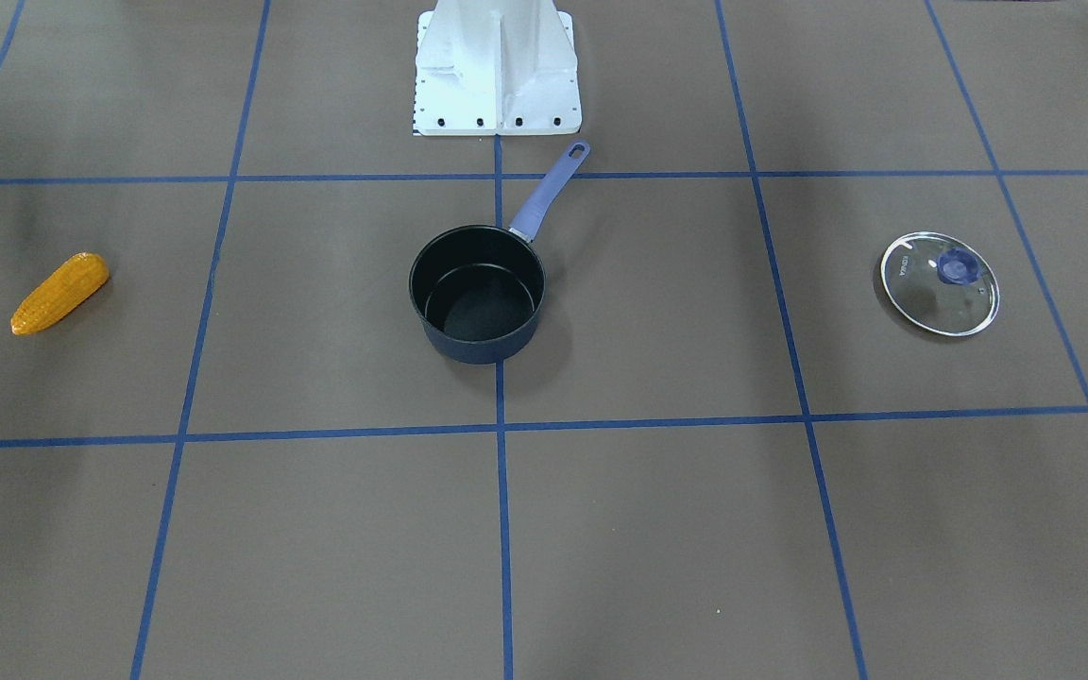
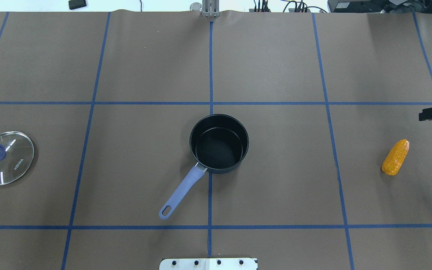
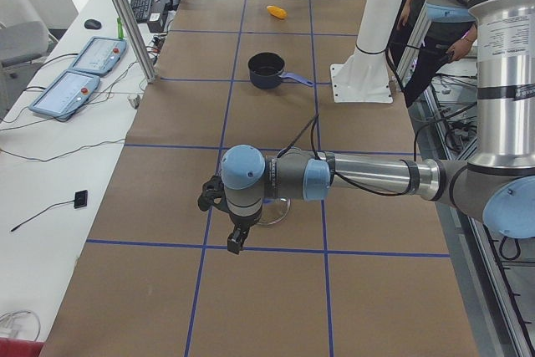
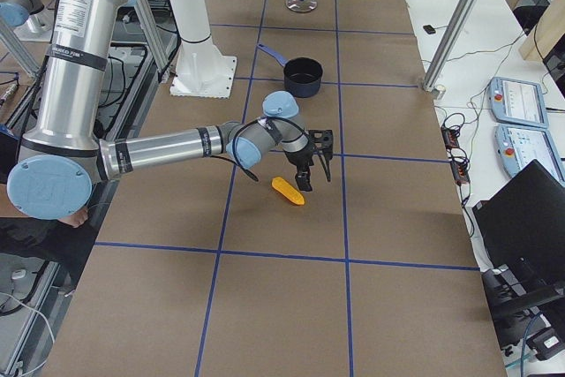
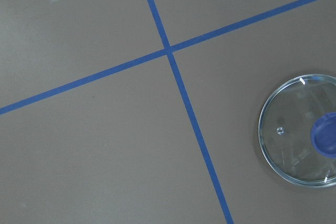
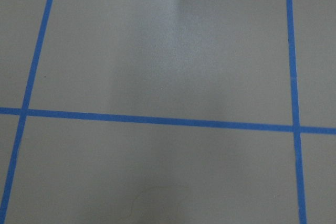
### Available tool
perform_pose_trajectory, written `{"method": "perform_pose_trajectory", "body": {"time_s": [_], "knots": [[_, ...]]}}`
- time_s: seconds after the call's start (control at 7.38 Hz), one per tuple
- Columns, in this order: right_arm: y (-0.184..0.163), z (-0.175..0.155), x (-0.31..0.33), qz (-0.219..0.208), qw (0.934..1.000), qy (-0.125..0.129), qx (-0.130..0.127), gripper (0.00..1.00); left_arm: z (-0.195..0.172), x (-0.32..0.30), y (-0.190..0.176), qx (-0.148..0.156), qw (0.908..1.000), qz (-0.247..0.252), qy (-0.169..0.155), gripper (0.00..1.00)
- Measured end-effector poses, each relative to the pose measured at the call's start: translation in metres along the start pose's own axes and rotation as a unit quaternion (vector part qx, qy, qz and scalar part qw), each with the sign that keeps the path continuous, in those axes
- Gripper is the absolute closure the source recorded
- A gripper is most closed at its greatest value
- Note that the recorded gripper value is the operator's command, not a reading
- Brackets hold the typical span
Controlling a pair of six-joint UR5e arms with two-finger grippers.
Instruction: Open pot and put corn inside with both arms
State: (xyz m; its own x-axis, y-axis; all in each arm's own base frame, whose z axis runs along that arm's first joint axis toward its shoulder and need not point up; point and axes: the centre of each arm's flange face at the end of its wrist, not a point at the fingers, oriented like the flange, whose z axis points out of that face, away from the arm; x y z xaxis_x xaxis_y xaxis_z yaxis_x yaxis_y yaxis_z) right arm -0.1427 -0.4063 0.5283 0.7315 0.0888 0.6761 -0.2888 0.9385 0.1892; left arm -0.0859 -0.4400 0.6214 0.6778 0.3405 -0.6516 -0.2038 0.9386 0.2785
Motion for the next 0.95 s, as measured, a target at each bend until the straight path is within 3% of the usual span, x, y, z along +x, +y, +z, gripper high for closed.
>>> {"method": "perform_pose_trajectory", "body": {"time_s": [0.41,0.68,0.95], "knots": [[0.066,0.048,-0.049,0.057,0.996,0.034,0.059,0.03,-0.002,0.001,-0.002,0.003,1.0,0.003,-0.001,0.02],[0.084,0.073,-0.047,0.071,0.9928,0.057,0.078,0.06,-0.003,0.002,-0.002,0.005,1.0,0.005,-0.001,0.02],[0.097,0.088,-0.045,0.077,0.9916,0.059,0.085,0.1,-0.003,0.003,-0.002,0.006,1.0,0.005,0.002,0.02]]}}
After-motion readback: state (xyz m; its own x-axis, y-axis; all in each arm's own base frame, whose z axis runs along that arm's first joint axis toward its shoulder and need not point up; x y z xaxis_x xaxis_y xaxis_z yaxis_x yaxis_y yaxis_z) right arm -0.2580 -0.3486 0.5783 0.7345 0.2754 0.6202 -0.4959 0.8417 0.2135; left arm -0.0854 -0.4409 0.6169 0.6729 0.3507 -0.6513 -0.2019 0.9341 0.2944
